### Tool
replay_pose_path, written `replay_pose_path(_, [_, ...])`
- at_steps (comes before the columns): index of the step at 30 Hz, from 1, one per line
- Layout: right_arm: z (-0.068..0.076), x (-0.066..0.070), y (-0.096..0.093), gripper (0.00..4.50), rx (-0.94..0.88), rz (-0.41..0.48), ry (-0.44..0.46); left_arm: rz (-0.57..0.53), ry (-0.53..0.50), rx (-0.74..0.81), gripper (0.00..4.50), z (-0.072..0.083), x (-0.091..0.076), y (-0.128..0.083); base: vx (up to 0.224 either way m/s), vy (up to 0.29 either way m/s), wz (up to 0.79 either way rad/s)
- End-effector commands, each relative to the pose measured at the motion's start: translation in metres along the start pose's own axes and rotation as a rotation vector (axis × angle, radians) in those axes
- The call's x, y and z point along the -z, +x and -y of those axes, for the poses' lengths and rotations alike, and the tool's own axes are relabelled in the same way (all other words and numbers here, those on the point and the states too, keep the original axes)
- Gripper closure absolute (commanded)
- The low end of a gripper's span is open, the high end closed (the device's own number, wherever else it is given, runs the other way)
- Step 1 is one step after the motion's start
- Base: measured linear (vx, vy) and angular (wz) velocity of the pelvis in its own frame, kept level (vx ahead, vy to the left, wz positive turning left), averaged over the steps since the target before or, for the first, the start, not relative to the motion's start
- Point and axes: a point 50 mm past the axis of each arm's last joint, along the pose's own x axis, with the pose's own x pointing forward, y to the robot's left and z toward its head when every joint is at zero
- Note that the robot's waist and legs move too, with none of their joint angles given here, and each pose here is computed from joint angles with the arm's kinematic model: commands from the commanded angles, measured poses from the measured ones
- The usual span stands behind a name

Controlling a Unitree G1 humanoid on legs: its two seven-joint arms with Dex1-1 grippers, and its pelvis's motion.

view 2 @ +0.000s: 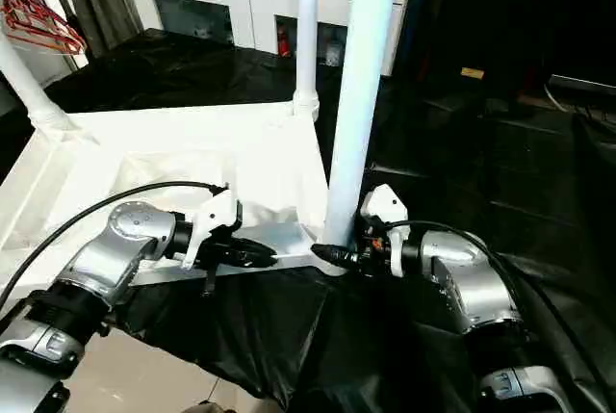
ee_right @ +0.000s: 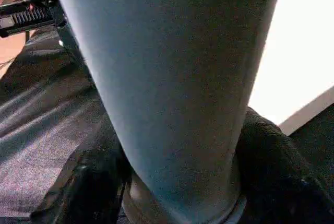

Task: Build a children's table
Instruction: Rotate leg to tighten

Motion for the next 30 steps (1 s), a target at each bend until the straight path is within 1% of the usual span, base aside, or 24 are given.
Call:
replay_pose_path(1, [-0.007, 0.0, 0.005, 1.99, -0.048, -0.003, -0.004, 0.023, 0.048, 0.031, 4.5, 0.001, -0.012, 0.003, 0.0, 0.0, 0.0])
replay_pose_path(6, [-0.009, 0.004, 0.013, 1.99, -0.001, 0.031, 0.043, 0.014, 0.04, -0.073, 4.5, -0.008, -0.012, 0.008, 0.0, 0.0, 0.0])
replay_pose_path(7, [-0.007, 0.006, 0.017, 1.99, 0.052, 0.038, 0.053, 0.008, 0.029, -0.121, 4.5, -0.012, -0.013, 0.01, 0.0, 0.0, 0.0])
replay_pose_path(9, [0.003, 0.012, 0.028, 1.99, 0.258, 0.031, 0.089, -0.028, -0.003, -0.259, 4.5, -0.024, -0.016, 0.017, 0.0, 0.0, 0.0])
replay_pose_path(11, [0.006, 0.015, 0.034, 1.99, 0.348, 0.023, 0.111, -0.037, -0.018, -0.335, 4.5, -0.031, -0.018, 0.021, -0.026, 0.003, -0.01])
replay_pose_path(12, [0.007, 0.019, 0.044, 1.99, 0.447, 0.021, 0.15, -0.031, -0.045, -0.431, 4.5, -0.038, -0.024, 0.027, 0.0, 0.0, 0.0])
replay_pose_path(15, [0.005, 0.02, 0.055, 1.99, 0.508, 0.012, 0.185, -0.022, -0.053, -0.503, 4.5, -0.043, -0.03, 0.034, 0.0, 0.0, 0.0])
replay_pose_path(16, [0.002, 0.019, 0.062, 1.99, 0.521, 0.009, 0.196, -0.016, -0.056, -0.526, 4.5, -0.044, -0.033, 0.037, 0.0, 0.0, 0.0])
replay_pose_path(19, [-0.003, 0.015, 0.077, 1.99, 0.537, 0.029, 0.229, -0.003, -0.038, -0.552, 4.5, -0.045, -0.038, 0.044, 0.0, 0.0, 0.0])
replay_pose_path(20, [-0.005, 0.013, 0.08, 1.99, 0.539, 0.037, 0.226, 0.003, -0.033, -0.553, 4.5, -0.045, -0.04, 0.047, 0.0, 0.0, 0.0])
replay_pose_path(21, [-0.005, 0.013, 0.082, 1.64, 0.54, 0.042, 0.221, 0.008, -0.029, -0.553, 4.5, -0.045, -0.041, 0.048, 0.0, 0.0, 0.0])
replay_pose_path(22, [-0.006, 0.012, 0.084, 1.43, 0.542, 0.05, 0.225, 0.019, -0.027, -0.536, 4.5, -0.044, -0.042, 0.051, 0.0, 0.0, 0.0])
replay_pose_path(23, [-0.006, 0.012, 0.085, 1.43, 0.539, 0.062, 0.244, 0.026, -0.024, -0.52, 4.5, -0.042, -0.043, 0.053, 0.0, 0.0, 0.0])
replay_pose_path(24, [-0.007, 0.012, 0.086, 1.27, 0.541, 0.068, 0.26, 0.029, -0.022, -0.511, 4.5, -0.041, -0.043, 0.055, 0.0, 0.0, 0.0])
replay_pose_path(25, [-0.006, 0.012, 0.086, 1.14, 0.544, 0.069, 0.266, 0.036, -0.014, -0.496, 4.5, -0.04, -0.044, 0.056, 0.0, 0.0, 0.0])
replay_pose_path(26, [-0.005, 0.011, 0.084, 1.14, 0.551, 0.073, 0.267, 0.039, -0.014, -0.486, 4.5, -0.039, -0.043, 0.056, 0.0, 0.0, 0.0])
replay_pose_path(28, [0.002, 0.01, 0.075, 1.0, 0.613, 0.061, 0.206, 0.05, 0.004, -0.449, 4.5, -0.036, -0.042, 0.058, 0.0, 0.0, 0.0])
replay_pose_path(29, [0.003, 0.01, 0.073, 0.86, 0.621, 0.061, 0.197, 0.051, 0.006, -0.444, 4.5, -0.036, -0.042, 0.058, 0.0, 0.0, 0.0])
replay_pose_path(30, [0.006, 0.01, 0.067, 0.86, 0.63, 0.063, 0.187, 0.052, 0.011, -0.436, 4.5, -0.035, -0.042, 0.058, 0.0, 0.0, 0.0])
